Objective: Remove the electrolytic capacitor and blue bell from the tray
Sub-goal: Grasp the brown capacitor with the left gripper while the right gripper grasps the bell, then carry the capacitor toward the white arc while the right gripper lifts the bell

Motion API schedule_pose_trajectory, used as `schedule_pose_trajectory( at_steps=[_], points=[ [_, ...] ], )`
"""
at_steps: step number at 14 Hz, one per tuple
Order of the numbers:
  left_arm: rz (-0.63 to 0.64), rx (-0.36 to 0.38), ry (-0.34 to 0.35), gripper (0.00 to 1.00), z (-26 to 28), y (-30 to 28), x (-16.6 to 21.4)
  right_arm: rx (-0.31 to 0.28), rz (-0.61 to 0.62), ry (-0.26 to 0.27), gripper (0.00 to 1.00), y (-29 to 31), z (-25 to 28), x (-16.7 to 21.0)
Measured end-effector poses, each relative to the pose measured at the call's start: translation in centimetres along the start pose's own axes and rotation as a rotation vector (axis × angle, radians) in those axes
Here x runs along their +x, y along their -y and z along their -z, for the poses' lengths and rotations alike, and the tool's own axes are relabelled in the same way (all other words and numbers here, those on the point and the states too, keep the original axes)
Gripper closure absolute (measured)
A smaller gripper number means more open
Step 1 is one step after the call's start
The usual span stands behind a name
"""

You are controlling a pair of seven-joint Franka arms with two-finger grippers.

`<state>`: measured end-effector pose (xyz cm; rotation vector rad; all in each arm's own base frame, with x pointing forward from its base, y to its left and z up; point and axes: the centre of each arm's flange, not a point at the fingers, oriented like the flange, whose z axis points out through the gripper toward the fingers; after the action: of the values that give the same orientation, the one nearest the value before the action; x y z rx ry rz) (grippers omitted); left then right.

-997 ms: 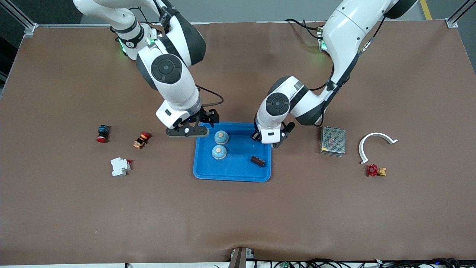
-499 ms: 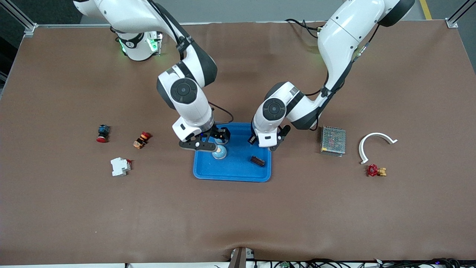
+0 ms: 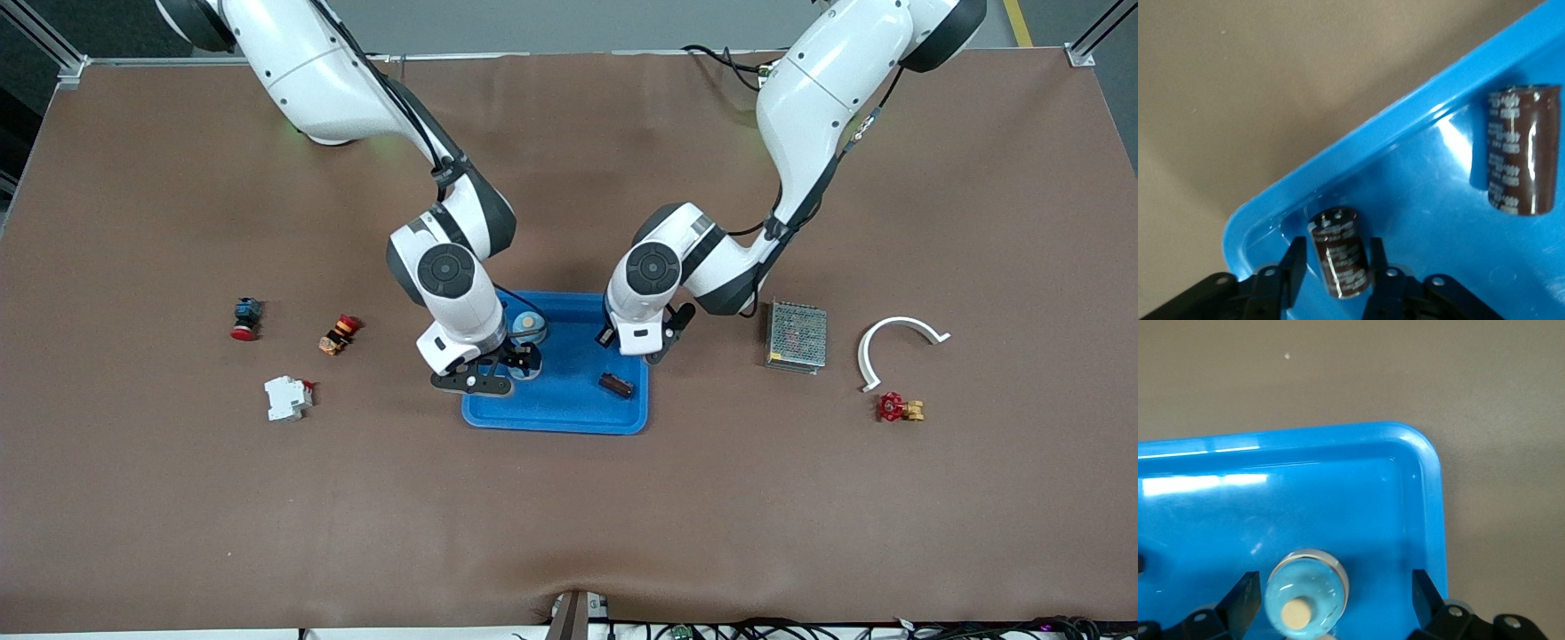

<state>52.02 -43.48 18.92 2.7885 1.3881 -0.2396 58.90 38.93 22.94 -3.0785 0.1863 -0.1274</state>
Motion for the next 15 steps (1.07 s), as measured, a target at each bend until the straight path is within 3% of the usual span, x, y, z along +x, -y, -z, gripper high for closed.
schedule_pose_trajectory(
  at_steps=[1,3,7,12,15],
  points=[
    [0.005,-0.003,0.001,0.55,0.0,-0.2,0.2,-0.002,0.001,0.004,0.00,0.0,-0.4,-0.1],
    [0.007,-0.005,0.003,0.66,-0.1,-0.4,0.2,-0.002,0.008,0.010,0.00,0.6,-0.9,-0.5],
    [0.012,-0.036,-0.009,0.66,1.8,-1.5,0.8,0.001,0.012,0.017,0.00,2.1,-1.8,-1.4],
    [-0.046,-0.035,-0.071,0.66,10.8,-1.6,3.6,-0.008,0.019,0.032,0.00,2.6,-3.5,-2.0],
    [-0.150,0.036,-0.104,0.66,16.6,0.8,8.8,-0.009,0.019,0.034,0.00,2.6,-4.1,-2.0]
  ],
)
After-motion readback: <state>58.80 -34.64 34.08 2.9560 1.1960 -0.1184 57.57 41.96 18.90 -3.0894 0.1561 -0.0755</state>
